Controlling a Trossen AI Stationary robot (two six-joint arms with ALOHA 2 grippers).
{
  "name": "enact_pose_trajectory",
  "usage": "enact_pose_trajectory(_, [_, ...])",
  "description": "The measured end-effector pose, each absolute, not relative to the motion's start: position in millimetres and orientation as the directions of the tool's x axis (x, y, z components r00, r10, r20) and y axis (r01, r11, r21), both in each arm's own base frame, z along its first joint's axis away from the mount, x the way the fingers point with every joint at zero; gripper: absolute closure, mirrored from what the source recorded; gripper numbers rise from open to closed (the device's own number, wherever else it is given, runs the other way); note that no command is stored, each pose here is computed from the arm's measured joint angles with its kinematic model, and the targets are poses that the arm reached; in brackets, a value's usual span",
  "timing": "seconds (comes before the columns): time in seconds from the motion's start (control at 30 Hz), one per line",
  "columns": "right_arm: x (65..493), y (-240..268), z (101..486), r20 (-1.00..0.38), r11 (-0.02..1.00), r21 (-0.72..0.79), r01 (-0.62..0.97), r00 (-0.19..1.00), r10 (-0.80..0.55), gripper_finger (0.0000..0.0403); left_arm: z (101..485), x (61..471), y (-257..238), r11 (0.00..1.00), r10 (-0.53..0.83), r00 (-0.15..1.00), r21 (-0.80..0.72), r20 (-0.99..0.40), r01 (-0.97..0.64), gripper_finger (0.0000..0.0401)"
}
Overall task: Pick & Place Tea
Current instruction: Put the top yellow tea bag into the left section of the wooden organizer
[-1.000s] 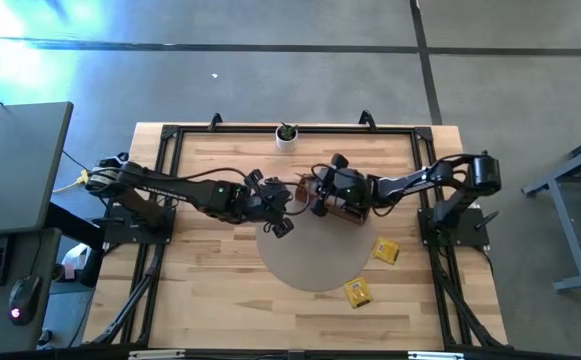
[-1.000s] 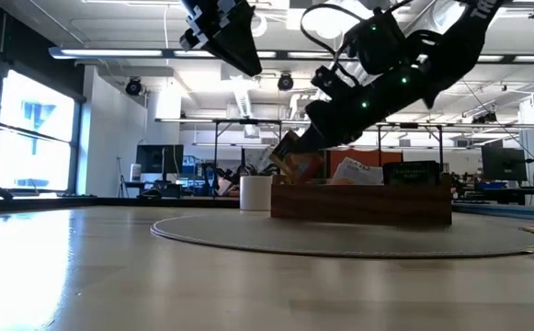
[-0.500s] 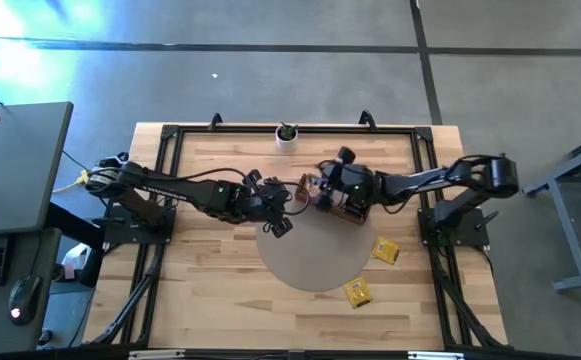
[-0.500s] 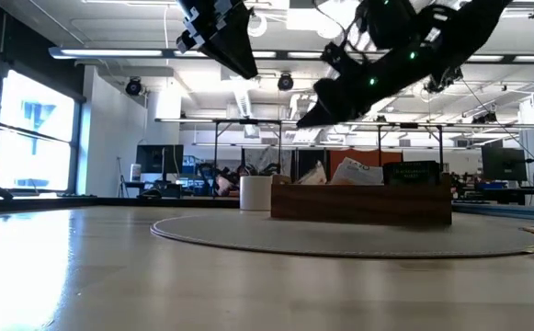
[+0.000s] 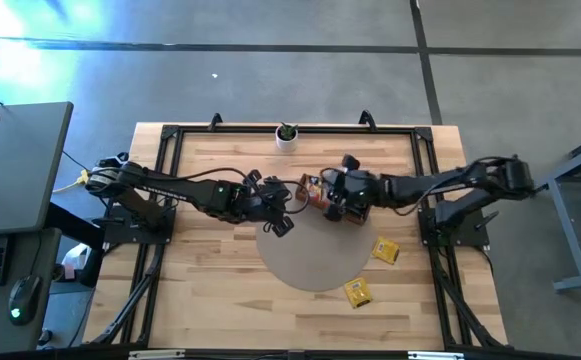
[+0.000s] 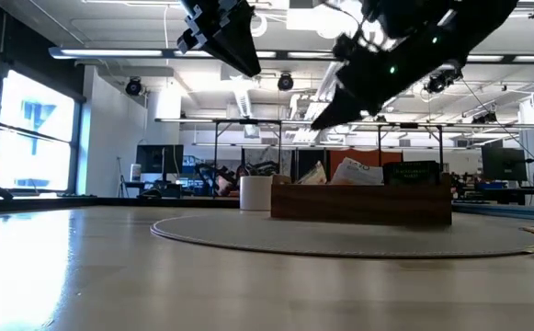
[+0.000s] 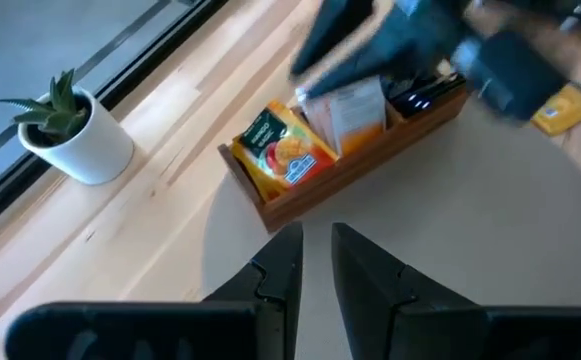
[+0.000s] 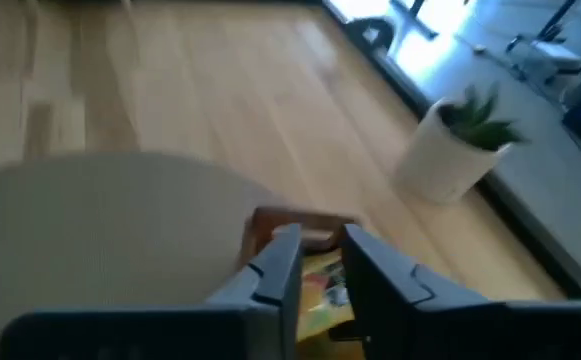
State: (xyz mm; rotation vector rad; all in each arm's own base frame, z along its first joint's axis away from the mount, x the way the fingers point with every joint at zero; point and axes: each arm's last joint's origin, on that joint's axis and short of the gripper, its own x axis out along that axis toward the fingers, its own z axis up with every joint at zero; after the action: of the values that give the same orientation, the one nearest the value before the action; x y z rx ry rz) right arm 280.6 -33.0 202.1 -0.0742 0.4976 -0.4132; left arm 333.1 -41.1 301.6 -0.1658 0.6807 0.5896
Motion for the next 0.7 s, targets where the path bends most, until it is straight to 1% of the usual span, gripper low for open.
enact_pose_trajectory(0.13, [292, -29, 175, -0.521, 0.924, -0.203, 0.325, 0.763, -0.383, 0.0379, 301, 333, -42, 0.837, 0.429, 0.630, 0.024, -0.647, -0.546, 0.0344])
enact_pose_trajectory(0.2, [298, -28, 167, -0.555, 0.927, -0.224, 0.301, 0.742, -0.375, 0.0396, 301, 333, -42, 0.838, 0.427, 0.630, 0.022, -0.649, -0.545, 0.0344])
enact_pose_trajectory(0.3, [309, -27, 165, -0.593, 0.910, -0.280, 0.307, 0.690, -0.415, 0.0392, 302, 334, -42, 0.837, 0.429, 0.632, 0.022, -0.646, -0.546, 0.0344])
enact_pose_trajectory(0.4, [320, -28, 163, -0.662, 0.891, -0.344, 0.295, 0.597, -0.453, 0.0399, 302, 334, -42, 0.837, 0.430, 0.632, 0.022, -0.645, -0.547, 0.0344])
enact_pose_trajectory(0.53, [333, -30, 164, -0.746, 0.894, -0.373, 0.249, 0.493, -0.448, 0.0396, 301, 333, -42, 0.837, 0.430, 0.629, 0.025, -0.647, -0.547, 0.0344])
enact_pose_trajectory(0.7, [350, -33, 163, -0.775, 0.893, -0.391, 0.223, 0.444, -0.450, 0.0400, 301, 333, -42, 0.839, 0.429, 0.629, 0.028, -0.649, -0.543, 0.0344])
